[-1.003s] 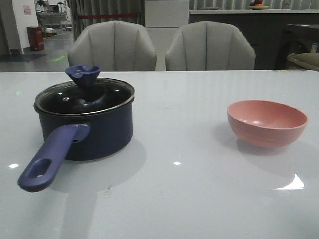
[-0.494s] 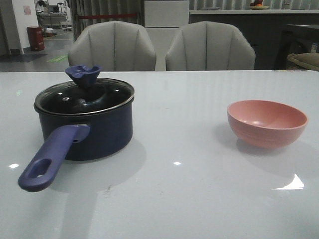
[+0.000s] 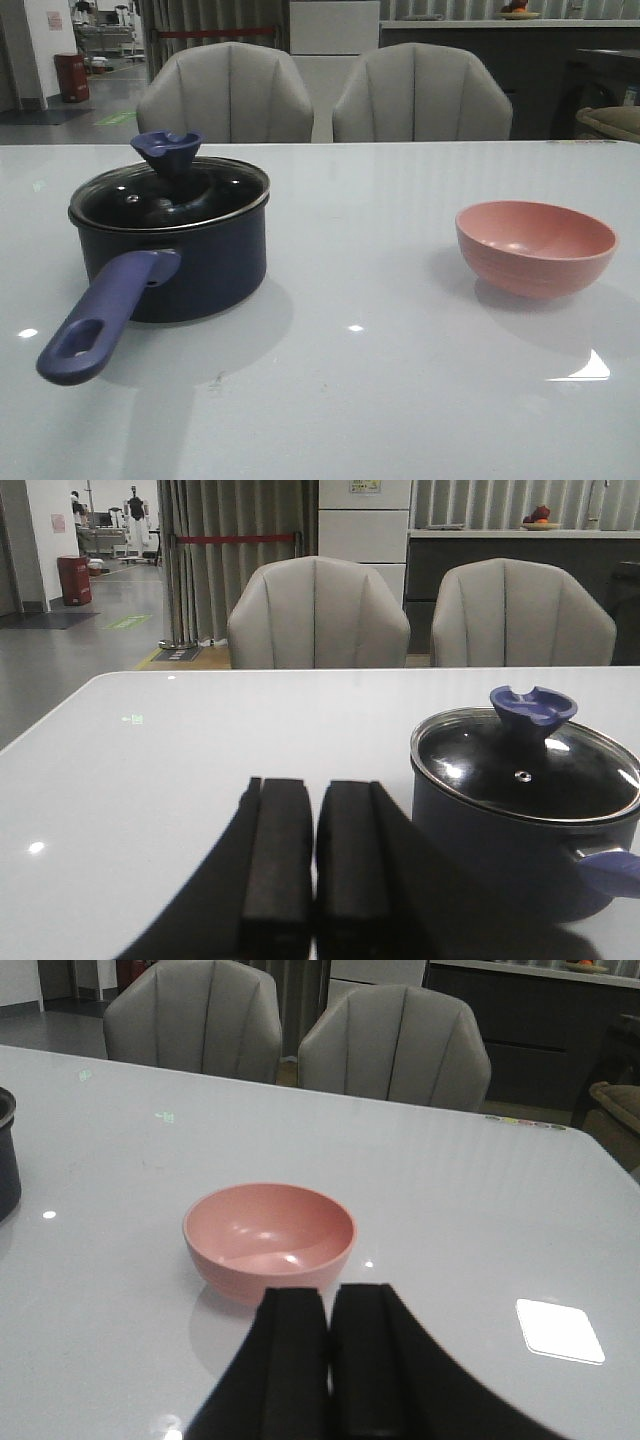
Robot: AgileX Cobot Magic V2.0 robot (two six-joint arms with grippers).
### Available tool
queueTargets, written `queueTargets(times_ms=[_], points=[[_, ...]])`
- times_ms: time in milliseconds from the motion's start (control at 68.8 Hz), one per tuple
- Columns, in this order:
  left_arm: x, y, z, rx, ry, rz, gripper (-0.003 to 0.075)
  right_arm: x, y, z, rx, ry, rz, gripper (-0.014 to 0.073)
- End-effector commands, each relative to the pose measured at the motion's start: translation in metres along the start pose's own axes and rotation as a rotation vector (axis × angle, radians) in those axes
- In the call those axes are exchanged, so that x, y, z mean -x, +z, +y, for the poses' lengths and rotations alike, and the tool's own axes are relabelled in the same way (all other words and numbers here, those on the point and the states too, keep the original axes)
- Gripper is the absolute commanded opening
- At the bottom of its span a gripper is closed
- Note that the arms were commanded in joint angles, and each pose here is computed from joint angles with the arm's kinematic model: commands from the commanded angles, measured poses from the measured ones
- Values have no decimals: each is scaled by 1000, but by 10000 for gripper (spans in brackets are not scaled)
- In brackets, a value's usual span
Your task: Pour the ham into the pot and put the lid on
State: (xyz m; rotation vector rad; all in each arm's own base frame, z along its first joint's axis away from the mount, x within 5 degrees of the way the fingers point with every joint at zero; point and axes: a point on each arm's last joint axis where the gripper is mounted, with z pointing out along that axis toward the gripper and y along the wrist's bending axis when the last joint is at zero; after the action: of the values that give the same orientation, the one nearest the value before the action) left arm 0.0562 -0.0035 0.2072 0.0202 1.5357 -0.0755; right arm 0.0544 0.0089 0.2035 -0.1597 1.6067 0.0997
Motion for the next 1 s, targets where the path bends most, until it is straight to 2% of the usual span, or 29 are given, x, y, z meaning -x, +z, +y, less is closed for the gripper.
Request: queueTargets(times_ms=[0,305,988], points=[[2,-1,0,-8,-12,-81,113,8,-1,-1,-9,25,-155,162],[2,-1,0,-8,-12,-81,113,6,-1,0,-6,66,-155,162],[2,-1,0,-8,-12,-81,113,8,-1,-1,-6,67,-181,162]])
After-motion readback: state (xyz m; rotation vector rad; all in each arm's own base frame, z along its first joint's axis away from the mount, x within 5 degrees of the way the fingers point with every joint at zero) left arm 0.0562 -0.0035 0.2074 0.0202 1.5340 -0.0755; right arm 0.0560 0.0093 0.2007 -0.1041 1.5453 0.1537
